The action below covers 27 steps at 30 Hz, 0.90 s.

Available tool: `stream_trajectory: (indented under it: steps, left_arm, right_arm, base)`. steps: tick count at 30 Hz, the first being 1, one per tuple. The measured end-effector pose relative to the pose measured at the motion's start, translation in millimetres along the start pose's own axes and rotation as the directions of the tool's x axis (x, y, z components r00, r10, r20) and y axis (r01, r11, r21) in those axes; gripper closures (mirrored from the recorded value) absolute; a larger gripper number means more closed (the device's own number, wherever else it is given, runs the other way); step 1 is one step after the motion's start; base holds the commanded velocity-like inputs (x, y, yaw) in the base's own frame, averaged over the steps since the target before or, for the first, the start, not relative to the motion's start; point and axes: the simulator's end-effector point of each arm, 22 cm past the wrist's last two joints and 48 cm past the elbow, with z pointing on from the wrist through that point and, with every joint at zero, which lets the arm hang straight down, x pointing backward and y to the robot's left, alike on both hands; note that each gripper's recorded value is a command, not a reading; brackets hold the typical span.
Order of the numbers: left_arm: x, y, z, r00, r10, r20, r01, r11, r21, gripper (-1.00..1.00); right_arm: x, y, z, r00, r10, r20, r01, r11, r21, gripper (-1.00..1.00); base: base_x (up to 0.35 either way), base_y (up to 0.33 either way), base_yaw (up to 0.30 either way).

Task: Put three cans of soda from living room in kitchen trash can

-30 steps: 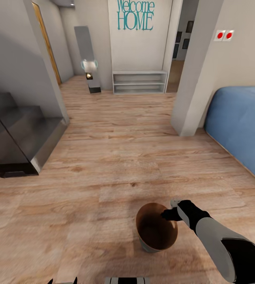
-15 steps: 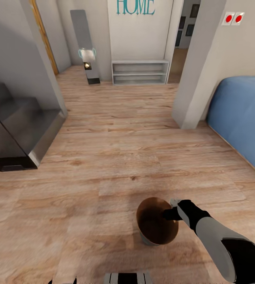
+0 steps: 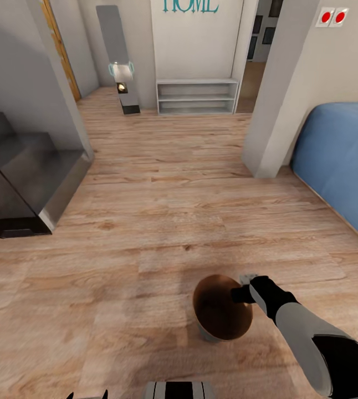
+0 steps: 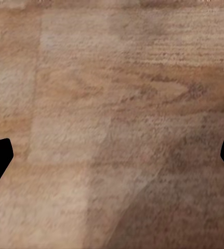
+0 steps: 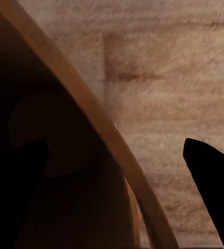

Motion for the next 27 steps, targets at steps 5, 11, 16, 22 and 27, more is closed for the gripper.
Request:
stream_trajectory:
  steps: [5, 11, 16, 22, 27]
  left_arm:
    - [-1.0, -0.1, 0.2, 1.000, 0.001, 0.003, -0.001, 1.000, 0.001, -1.00]
    - [-1.5, -0.2, 0.2, 1.000, 0.001, 0.004, -0.001, 1.000, 0.002, -1.00]
    - [-1.5, -0.2, 0.2, 1.000, 0.000, 0.004, 0.000, 1.000, 0.002, -1.00]
    - [-1.0, 0.1, 0.1, 1.000, 0.001, 0.003, -0.001, 1.000, 0.001, -1.00]
    - [-6.0, 0.1, -0.5, 1.000, 0.001, 0.015, -0.001, 1.000, 0.000, -1.00]
  right_arm:
    - [0.7, 2.5, 0.7, 1.000, 0.003, -0.002, -0.003, 1.000, -0.001, 1.00]
    - [0.9, 6.6, 0.4, 1.000, 0.002, -0.004, -0.002, 1.000, -0.014, 1.00]
    - [0.9, 6.6, 0.4, 1.000, 0.000, -0.004, 0.000, 1.000, -0.014, 1.00]
    - [0.9, 6.5, 0.4, 1.000, 0.001, -0.004, -0.001, 1.000, -0.013, 1.00]
    - [12.8, 7.8, -1.5, 0.999, 0.021, -0.028, -0.021, 1.000, -0.017, 1.00]
  base:
    - [0.000, 0.000, 0.000]
    - [0.000, 0.000, 0.000]
    - [0.000, 0.000, 0.000]
    - [0.000, 0.000, 0.000]
    - [0.000, 0.000, 0.000]
